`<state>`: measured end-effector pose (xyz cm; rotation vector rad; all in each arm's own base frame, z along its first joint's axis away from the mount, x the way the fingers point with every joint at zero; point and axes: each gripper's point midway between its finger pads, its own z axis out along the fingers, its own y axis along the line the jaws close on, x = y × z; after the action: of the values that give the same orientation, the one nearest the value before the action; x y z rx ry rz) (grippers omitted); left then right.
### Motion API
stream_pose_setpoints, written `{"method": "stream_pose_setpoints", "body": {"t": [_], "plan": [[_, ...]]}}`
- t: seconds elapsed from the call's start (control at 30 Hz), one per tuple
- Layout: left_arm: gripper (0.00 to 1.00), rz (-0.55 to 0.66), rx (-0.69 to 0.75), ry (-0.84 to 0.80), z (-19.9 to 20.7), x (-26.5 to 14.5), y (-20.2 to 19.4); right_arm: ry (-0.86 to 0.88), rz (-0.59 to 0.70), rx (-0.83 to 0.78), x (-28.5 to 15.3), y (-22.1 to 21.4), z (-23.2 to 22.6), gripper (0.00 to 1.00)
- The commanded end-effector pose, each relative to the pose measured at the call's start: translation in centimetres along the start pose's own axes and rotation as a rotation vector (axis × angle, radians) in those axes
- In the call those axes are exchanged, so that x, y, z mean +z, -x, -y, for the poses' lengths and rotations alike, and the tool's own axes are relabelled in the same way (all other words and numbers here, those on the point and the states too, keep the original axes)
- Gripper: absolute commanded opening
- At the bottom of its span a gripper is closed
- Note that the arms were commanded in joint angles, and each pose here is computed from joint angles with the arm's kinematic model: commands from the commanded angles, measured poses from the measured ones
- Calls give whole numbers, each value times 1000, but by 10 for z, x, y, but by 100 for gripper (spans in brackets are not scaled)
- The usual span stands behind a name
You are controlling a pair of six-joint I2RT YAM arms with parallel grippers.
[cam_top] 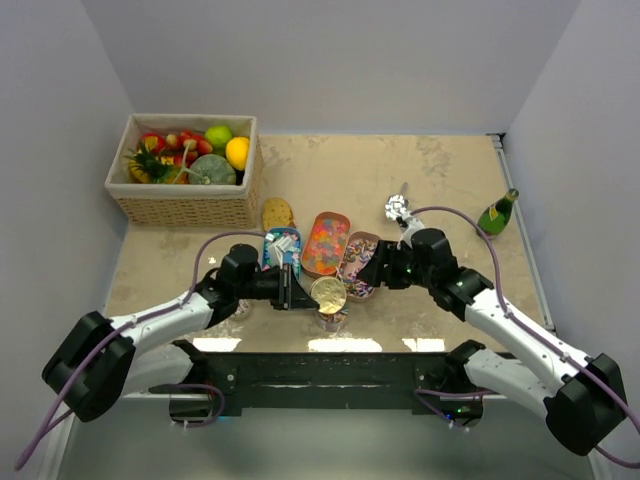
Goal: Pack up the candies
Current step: Close the bottle lid on the packing bottle.
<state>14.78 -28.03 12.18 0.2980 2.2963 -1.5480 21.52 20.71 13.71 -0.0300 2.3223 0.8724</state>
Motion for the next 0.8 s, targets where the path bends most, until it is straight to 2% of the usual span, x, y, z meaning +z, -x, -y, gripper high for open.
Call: {"method": "stream_pose_setpoints", "body": {"t": [0.0,0.23,0.43,0.77], "plan": [[0,-76,-50,-29,-2,8,-17,89,-24,-15,5,-5,-13,61],[1,-133,-66,0,-10,16,-31,147,-96,-8,12,-30,-18,61],[2,-125,-59,48,-17,17,-27,161,-151,24,22,-50,-17,60],[5,-112,-54,91,-22,24,-16,156,-199,-21,32,-65,-25,60]]}}
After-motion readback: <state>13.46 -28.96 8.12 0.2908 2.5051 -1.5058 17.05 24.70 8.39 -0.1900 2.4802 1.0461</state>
